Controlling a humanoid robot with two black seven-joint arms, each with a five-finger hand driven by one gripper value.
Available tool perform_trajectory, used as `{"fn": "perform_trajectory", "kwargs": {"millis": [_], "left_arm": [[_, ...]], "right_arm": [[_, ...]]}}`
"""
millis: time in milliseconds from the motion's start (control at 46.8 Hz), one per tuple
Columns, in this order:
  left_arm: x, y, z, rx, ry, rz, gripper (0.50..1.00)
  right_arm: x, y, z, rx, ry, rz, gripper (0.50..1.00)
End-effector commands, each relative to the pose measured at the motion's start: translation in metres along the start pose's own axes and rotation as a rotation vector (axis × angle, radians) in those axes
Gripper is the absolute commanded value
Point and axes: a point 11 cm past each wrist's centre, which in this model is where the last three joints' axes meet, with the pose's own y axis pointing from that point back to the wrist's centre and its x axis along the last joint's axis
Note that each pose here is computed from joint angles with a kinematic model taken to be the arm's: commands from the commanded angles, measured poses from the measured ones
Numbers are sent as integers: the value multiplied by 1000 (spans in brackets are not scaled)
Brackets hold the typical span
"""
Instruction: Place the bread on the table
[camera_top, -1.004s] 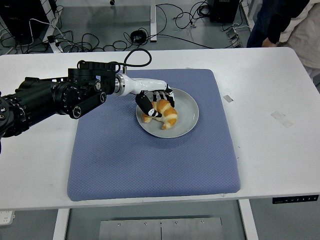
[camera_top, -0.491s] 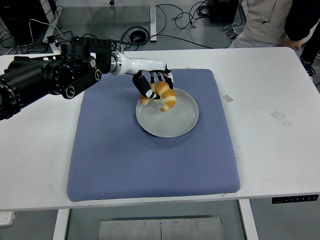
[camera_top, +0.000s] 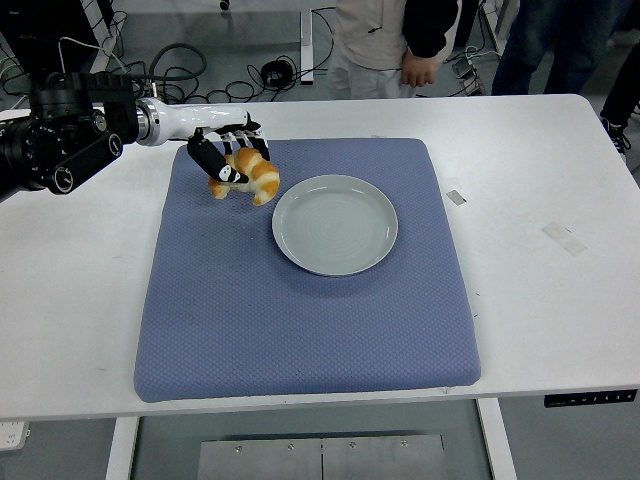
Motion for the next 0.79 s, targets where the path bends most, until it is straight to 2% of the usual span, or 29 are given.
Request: {"fn": "perform_trajectory", "kwargs": {"millis": [0,256,769], "left_arm": [[3,6,-8,17,4,11,500],[-11,9,-28,50,31,5,500],[-30,7,-39,64,52,10,500]], "right_arm": [[0,0,0,0,0,0,1000],[0,0,0,0,0,0,1000],[0,0,0,0,0,0,1000]]}}
